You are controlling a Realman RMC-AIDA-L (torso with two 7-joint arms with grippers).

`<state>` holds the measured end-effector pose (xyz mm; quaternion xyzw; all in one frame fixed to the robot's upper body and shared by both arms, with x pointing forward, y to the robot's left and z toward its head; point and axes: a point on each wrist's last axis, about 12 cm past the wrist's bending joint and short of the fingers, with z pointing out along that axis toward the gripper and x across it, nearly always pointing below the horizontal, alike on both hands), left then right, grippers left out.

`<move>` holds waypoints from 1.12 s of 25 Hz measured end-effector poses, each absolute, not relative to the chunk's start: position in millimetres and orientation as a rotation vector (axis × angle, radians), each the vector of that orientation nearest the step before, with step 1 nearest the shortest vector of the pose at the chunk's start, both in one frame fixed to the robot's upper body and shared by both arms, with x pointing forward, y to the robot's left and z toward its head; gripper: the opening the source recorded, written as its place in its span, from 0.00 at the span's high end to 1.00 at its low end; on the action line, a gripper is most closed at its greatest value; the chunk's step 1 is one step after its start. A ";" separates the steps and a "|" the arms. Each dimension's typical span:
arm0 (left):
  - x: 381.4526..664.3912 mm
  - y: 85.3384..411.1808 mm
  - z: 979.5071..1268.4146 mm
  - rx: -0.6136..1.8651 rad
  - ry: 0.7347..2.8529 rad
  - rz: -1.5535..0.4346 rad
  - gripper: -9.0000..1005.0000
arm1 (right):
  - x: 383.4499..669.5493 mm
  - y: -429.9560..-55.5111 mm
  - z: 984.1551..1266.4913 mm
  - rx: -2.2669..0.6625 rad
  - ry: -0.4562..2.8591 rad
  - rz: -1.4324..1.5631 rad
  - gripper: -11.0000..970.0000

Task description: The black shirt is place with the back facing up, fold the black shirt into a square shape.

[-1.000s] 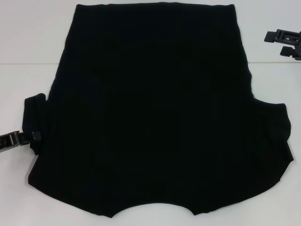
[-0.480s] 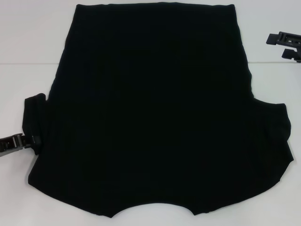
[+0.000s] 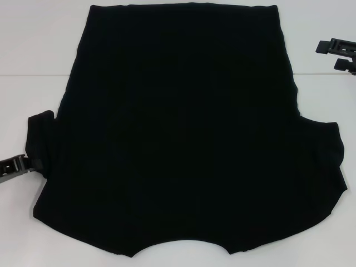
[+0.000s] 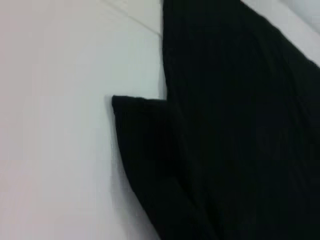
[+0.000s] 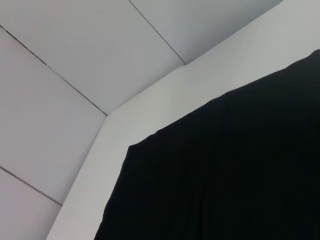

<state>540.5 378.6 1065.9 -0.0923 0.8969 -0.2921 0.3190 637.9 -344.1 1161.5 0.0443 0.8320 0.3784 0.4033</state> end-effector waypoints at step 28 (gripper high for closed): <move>536.3 424.3 1095.4 -0.508 2.196 -0.760 0.98 | 635.5 -345.3 1163.0 0.113 2.092 0.985 0.11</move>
